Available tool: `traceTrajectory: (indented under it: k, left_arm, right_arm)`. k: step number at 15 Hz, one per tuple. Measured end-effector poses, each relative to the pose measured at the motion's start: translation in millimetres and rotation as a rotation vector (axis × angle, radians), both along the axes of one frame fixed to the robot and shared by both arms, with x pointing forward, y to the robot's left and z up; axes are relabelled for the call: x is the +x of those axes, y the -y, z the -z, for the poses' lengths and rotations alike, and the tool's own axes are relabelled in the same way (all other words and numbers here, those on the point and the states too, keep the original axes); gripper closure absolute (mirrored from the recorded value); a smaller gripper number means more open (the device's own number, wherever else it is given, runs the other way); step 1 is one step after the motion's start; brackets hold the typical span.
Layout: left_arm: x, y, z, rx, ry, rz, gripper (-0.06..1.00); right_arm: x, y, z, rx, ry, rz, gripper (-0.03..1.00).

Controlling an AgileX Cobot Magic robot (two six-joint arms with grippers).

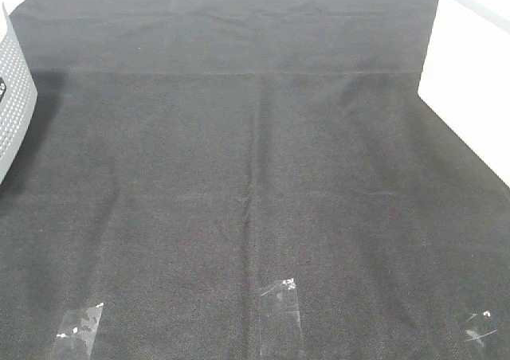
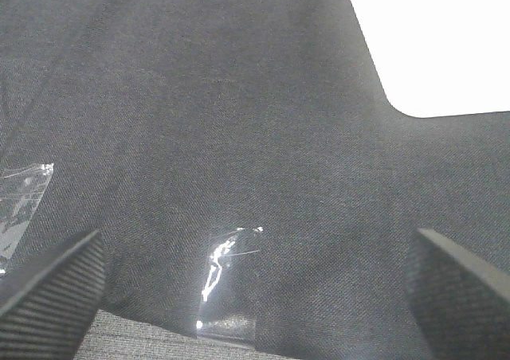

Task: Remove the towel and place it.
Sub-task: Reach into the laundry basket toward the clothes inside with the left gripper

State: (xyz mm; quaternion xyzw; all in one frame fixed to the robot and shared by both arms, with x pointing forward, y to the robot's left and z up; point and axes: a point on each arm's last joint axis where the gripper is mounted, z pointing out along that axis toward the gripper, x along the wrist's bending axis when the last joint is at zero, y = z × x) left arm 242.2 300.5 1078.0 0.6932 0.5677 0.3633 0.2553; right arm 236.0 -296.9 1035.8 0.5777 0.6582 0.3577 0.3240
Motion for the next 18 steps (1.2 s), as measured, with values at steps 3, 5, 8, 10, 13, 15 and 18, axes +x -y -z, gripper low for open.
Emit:
traceTrajectory:
  k: [3, 5, 8, 10, 13, 15, 18]
  left_arm:
    - [27, -1, -26, 0.050, -0.090, 0.070, -0.05]
    - [48, -3, -42, 0.114, -0.141, 0.132, -0.05]
    - [84, -6, -62, 0.142, -0.214, 0.174, -0.05]
    - [111, -8, -71, 0.149, -0.257, 0.192, -0.05]
    - [158, -15, -92, 0.243, -0.299, 0.254, -0.05]
    - [185, -18, -97, 0.266, -0.323, 0.287, -0.05]
    - [224, -23, -93, 0.323, -0.384, 0.348, -0.05]
  right_arm:
    - [0, 0, 0, 0.000, 0.000, 0.000, 0.00]
    - [0, 0, 0, 0.000, 0.000, 0.000, 0.00]
    - [0, 0, 0, 0.000, 0.000, 0.000, 0.00]
    - [0, 0, 0, 0.000, 0.000, 0.000, 0.00]
    - [0, 0, 0, 0.000, 0.000, 0.000, 0.00]
    - [0, 0, 0, 0.000, 0.000, 0.000, 0.00]
    - [0, 0, 0, 0.000, 0.000, 0.000, 0.00]
